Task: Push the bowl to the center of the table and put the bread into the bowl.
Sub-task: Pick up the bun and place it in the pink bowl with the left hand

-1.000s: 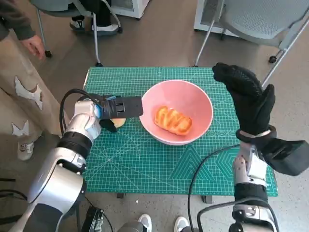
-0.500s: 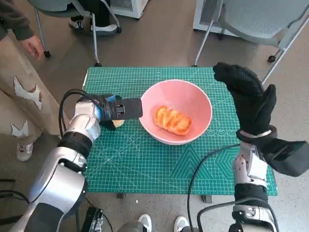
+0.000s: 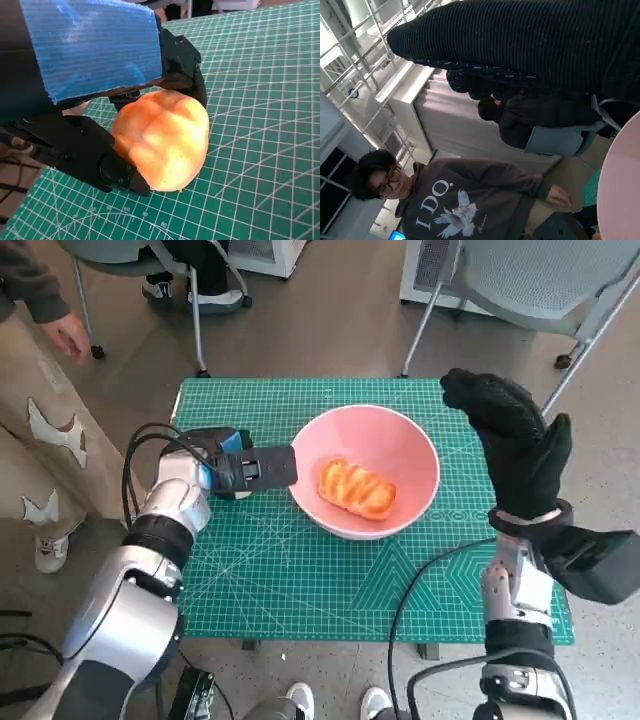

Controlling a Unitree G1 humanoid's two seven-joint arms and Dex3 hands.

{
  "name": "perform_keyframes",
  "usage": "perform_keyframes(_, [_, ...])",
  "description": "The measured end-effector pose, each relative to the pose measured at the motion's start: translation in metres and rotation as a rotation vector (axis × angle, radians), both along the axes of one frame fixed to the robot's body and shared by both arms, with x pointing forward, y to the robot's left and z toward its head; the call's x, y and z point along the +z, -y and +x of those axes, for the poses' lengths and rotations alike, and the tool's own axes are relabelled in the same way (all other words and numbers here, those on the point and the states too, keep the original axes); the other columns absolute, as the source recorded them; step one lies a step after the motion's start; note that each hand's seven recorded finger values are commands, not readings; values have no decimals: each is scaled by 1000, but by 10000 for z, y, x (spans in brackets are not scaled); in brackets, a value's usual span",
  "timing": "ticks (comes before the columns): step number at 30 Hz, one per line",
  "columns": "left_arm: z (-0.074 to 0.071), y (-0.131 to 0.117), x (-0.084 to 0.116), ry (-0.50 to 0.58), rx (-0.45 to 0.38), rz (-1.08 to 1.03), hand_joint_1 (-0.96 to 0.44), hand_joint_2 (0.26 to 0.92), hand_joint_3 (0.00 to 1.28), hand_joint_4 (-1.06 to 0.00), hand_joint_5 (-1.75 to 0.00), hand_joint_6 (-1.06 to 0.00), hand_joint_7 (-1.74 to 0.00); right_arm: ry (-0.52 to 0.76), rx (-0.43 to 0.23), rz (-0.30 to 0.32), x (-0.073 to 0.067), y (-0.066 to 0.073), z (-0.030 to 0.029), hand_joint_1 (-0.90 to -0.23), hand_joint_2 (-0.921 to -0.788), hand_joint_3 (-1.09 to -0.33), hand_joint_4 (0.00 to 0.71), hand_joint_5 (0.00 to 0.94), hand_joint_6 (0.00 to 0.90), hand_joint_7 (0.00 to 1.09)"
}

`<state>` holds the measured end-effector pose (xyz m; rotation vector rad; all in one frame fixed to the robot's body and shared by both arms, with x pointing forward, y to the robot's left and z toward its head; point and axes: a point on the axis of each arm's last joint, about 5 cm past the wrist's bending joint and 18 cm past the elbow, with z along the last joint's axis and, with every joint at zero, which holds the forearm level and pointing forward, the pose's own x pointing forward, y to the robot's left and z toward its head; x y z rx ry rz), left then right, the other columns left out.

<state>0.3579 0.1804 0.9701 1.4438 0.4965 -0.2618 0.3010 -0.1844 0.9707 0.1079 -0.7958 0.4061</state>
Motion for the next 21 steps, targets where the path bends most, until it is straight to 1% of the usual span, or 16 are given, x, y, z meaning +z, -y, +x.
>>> perform_keyframes(16, [3, -65, 35, 1, 14, -27, 1, 920, 89, -629, -1206, -631, -1186, 5, 6, 9, 2, -24, -2, -663, -921, -660, 274, 2, 96, 517])
perform_keyframes(18, [7, -74, 53, 3, 15, -41, 1, 920, 89, -614, -1225, -646, -1168, 5, 7, 12, 1, -24, -3, -663, -921, -660, 273, 1, 96, 517])
perform_keyframes(21, [19, -83, 110, 22, 10, -65, 1, 920, 92, -576, -1326, -688, -1059, 5, 7, 15, -1, -22, -4, -664, -921, -659, 273, 1, 96, 518])
